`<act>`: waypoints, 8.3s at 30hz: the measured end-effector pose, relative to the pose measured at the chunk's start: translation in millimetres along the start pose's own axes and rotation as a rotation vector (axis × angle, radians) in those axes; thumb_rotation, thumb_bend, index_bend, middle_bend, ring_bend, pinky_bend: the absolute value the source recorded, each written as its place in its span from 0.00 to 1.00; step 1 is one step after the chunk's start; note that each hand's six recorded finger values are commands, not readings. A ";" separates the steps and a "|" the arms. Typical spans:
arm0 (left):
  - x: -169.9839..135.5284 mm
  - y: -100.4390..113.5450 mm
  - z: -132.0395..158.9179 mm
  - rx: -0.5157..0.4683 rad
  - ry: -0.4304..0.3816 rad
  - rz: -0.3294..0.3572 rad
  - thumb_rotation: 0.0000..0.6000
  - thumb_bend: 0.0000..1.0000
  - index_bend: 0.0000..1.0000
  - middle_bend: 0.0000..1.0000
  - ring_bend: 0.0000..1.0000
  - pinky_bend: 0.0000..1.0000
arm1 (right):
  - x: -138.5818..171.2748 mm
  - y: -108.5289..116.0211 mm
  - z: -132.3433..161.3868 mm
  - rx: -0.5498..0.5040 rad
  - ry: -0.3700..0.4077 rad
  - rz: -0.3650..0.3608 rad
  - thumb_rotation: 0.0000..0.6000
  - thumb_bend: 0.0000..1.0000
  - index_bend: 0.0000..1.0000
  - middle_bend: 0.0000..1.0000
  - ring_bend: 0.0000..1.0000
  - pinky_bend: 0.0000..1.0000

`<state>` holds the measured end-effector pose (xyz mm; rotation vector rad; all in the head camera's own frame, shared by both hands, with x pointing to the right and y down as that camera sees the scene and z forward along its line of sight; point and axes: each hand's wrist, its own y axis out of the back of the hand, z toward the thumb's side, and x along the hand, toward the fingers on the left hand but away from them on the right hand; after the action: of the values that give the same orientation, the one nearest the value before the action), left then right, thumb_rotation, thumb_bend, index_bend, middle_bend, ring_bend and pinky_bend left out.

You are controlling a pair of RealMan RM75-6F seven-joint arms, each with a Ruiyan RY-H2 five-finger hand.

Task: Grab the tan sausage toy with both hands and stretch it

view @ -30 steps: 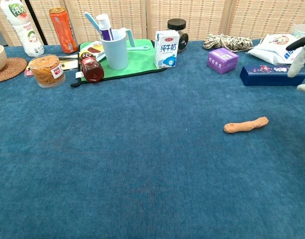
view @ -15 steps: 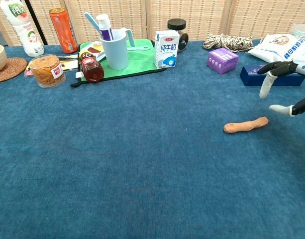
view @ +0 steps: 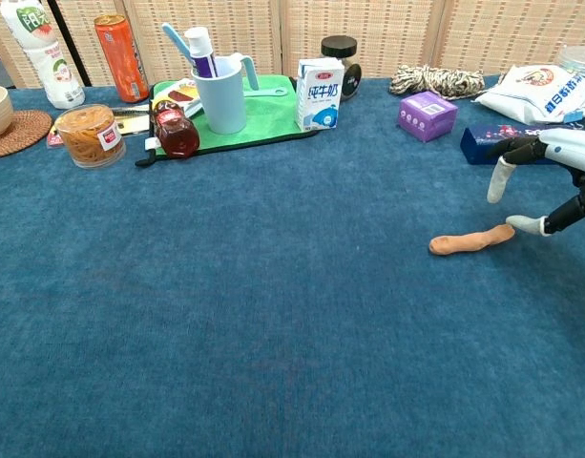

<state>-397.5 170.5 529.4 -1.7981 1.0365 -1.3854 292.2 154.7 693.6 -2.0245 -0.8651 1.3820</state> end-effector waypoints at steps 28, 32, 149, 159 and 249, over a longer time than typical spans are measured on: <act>-9.3 4.5 -8.8 -0.002 0.021 0.010 1.00 0.31 0.15 0.01 0.00 0.00 | -6.5 -25.2 -9.1 0.065 -0.021 0.000 1.00 0.39 0.41 0.10 0.00 0.00; -10.4 5.1 -10.0 -0.002 0.024 0.011 1.00 0.31 0.15 0.01 0.00 0.00 | -6.3 -28.3 -9.2 0.066 -0.023 0.000 1.00 0.39 0.41 0.10 0.00 0.00; 81.6 -97.6 199.2 -0.068 -0.684 -0.103 1.00 0.27 0.36 0.03 0.00 0.00 | 10.7 -9.4 161.0 -0.561 0.163 0.183 1.00 0.45 0.68 0.28 0.03 0.00; 80.2 -101.7 216.0 -0.091 -0.707 -0.106 1.00 0.28 0.41 0.03 0.00 0.00 | 11.8 -10.1 164.0 -0.582 0.168 0.206 1.00 0.45 0.68 0.28 0.03 0.00; 92.0 -93.5 221.2 -0.169 -0.659 -0.091 1.00 0.52 0.88 0.20 0.02 0.00 | 7.6 9.2 131.1 -0.572 0.124 0.165 1.00 0.53 0.78 0.37 0.17 0.02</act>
<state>-151.4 140.2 598.0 -2.2248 0.7301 -0.6654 172.8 164.1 638.8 -2.6296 -1.1550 1.1600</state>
